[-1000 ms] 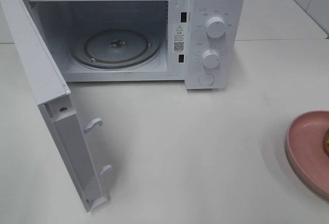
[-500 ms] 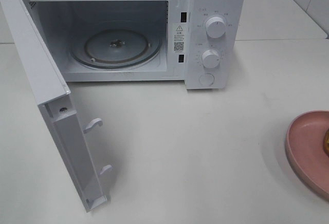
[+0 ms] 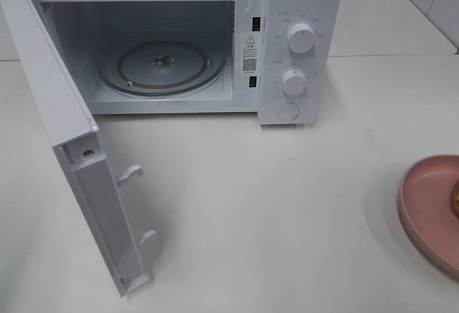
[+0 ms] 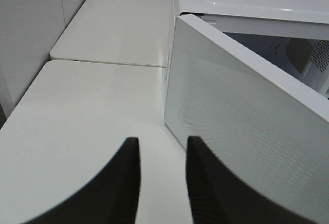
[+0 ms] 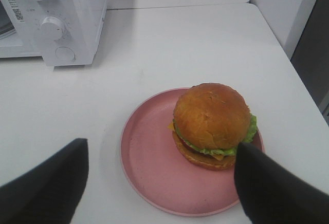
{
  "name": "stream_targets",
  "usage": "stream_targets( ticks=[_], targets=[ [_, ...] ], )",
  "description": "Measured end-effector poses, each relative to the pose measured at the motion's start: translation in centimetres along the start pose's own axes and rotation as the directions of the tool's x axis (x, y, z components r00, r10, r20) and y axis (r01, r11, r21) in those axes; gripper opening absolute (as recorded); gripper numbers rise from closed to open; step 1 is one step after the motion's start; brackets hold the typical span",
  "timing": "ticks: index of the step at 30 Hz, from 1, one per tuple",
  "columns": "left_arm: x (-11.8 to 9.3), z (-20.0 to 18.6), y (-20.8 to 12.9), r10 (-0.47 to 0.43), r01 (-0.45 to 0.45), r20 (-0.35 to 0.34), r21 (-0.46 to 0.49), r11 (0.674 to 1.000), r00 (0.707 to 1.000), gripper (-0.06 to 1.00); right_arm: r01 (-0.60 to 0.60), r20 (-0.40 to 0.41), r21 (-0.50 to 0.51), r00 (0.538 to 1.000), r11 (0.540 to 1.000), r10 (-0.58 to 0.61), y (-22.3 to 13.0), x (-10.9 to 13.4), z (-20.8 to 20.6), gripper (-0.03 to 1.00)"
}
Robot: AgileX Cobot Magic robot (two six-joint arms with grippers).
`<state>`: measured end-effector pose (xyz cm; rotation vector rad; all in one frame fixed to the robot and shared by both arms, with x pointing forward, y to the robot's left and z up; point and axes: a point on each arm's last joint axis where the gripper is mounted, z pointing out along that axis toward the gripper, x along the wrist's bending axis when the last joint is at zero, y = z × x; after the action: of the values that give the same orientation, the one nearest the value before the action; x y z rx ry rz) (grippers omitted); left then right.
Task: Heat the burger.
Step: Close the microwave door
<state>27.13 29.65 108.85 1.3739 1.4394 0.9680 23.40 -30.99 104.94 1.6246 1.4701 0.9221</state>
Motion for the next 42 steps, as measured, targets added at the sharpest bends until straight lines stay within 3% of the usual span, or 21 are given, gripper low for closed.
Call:
stream_targets(
  ticks=[1,2,3,6,15,23,28,35,42],
  targets=[
    [0.0,0.6,0.3,-0.002,0.002,-0.002,0.003,1.0,1.0,0.15,0.0,0.0,0.0,1.0,1.0,0.0,0.0,0.0,0.0,0.76],
    [0.0,0.6,0.3,-0.002,0.002,-0.002,0.003,1.0,1.0,0.15,0.0,0.0,0.0,1.0,1.0,0.0,0.0,0.0,0.0,0.76],
    [0.1,1.1,0.7,0.004,-0.004,-0.004,-0.006,1.0,1.0,0.05,0.0,0.0,0.0,1.0,1.0,0.0,0.0,0.0,0.0,0.76],
    [0.1,2.1,1.0,0.001,-0.001,-0.007,-0.038,0.999,1.0,0.0,0.0,0.0,0.0,1.0,1.0,0.0,0.0,0.0,0.0,0.76],
    [0.8,6.3,-0.1,-0.01,0.006,-0.028,-0.142,0.99,1.0,0.0,0.0,0.0,0.0,1.0,1.0,0.0,0.0,0.0,0.0,0.76],
    [1.2,9.0,-1.0,-0.014,0.006,-0.045,-0.178,0.984,0.999,0.0,0.0,0.0,0.0,1.0,1.0,0.0,0.0,0.0,0.0,0.76],
    [1.5,11.6,-2.0,0.031,-0.047,-0.063,-0.266,0.963,0.998,0.0,0.0,0.0,0.0,1.0,1.0,0.0,0.0,0.0,0.0,0.76],
    [1.6,13.6,-2.6,0.072,-0.086,-0.06,-0.265,0.96,0.996,0.0,0.0,0.0,0.0,1.0,1.0,0.0,0.0,0.0,0.0,0.76],
    [1.8,16.4,-4.2,0.084,-0.092,-0.052,-0.181,0.979,0.995,0.0,0.0,0.0,0.0,1.0,1.0,0.0,0.0,0.0,0.0,0.76]
  ],
)
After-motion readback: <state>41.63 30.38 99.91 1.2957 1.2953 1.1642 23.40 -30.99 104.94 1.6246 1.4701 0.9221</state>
